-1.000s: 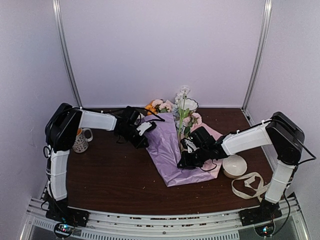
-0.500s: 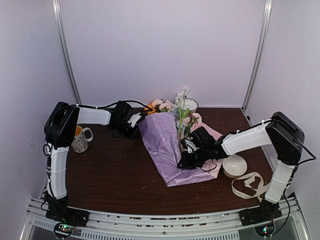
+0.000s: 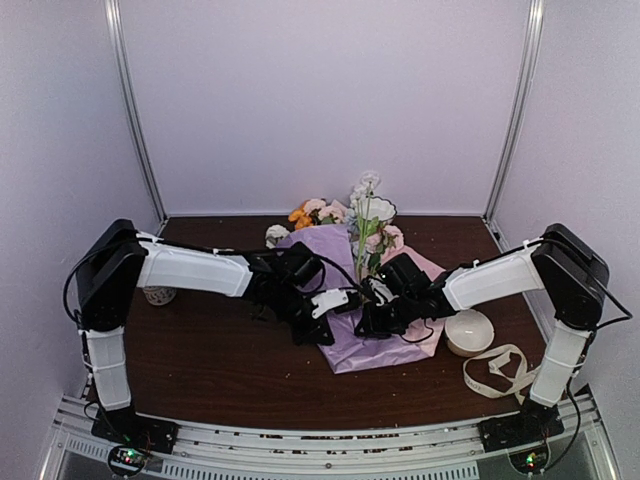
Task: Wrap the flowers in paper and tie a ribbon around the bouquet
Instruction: Press the fold line on the 2/3-folded wrapping paper.
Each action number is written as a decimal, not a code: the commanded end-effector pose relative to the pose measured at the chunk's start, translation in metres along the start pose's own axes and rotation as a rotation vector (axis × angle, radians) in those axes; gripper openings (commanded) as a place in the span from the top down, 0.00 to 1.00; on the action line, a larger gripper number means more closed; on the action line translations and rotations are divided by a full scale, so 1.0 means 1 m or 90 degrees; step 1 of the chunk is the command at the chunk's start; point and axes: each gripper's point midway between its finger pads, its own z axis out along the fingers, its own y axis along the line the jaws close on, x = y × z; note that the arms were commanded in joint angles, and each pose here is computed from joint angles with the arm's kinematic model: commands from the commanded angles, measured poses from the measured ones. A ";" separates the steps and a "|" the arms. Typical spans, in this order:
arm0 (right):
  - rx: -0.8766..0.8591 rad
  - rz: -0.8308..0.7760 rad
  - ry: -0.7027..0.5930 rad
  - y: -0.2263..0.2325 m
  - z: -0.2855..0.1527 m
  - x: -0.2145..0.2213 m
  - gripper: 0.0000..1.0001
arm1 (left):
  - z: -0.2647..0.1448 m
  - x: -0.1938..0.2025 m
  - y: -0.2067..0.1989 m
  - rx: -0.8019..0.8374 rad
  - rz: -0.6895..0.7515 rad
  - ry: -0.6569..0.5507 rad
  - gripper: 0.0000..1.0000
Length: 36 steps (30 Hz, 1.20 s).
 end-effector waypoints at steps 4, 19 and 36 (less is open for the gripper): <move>-0.012 0.003 -0.019 0.004 0.001 -0.011 1.00 | 0.018 0.021 0.004 0.039 -0.016 0.101 0.84; -0.099 0.051 -0.033 0.022 -0.020 0.000 0.81 | 0.036 0.032 0.003 0.107 -0.076 0.120 0.83; -0.125 0.086 0.010 0.019 0.000 0.022 0.99 | 0.029 0.031 0.004 0.097 -0.081 0.097 0.85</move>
